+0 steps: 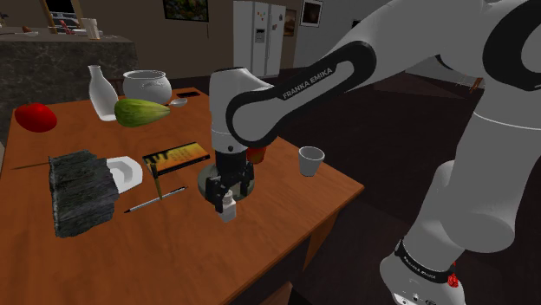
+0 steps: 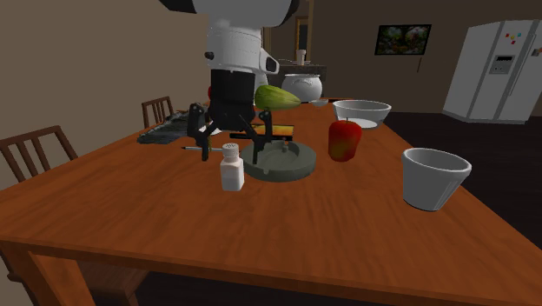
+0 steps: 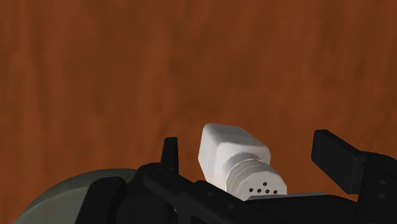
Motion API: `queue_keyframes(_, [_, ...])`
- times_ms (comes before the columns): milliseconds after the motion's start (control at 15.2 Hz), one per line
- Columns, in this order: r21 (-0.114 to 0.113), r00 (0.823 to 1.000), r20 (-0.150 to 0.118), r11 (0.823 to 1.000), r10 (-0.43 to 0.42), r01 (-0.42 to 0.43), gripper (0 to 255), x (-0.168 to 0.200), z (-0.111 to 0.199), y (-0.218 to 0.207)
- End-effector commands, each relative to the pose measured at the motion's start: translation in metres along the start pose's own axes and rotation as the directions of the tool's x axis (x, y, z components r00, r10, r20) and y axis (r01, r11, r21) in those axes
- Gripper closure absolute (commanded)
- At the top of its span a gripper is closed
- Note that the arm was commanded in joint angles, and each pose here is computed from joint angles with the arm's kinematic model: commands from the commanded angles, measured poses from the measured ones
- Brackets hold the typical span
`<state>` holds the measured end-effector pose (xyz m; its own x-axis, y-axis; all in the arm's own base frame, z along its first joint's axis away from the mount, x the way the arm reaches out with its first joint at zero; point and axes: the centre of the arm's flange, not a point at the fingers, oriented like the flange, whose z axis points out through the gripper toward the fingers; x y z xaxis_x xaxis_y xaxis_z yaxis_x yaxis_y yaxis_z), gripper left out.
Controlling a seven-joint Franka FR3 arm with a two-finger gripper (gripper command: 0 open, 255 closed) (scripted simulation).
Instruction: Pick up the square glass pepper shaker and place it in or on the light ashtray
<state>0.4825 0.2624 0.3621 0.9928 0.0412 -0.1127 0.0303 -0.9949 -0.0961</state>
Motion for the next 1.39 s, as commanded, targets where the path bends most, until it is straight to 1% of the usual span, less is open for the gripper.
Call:
queue_keyframes(0, [0.0,1.0,-0.001,1.0,0.0,0.0,0,0.0006,0.0105,-0.0007])
queue_keyframes(594, [0.0,1.0,-0.001,1.0,0.0,0.0,0,0.0006,0.0135,-0.0007])
queue_keyframes(660, [0.0,1.0,-0.001,1.0,0.0,0.0,255,0.0006,0.0135,-0.0007])
queue_keyframes(1254, [0.0,1.0,-0.001,1.0,0.0,0.0,255,0.0006,0.0135,-0.0007])
queue_keyframes(1320, [0.0,1.0,-0.001,1.0,0.0,0.0,255,0.0,0.0083,-0.0012])
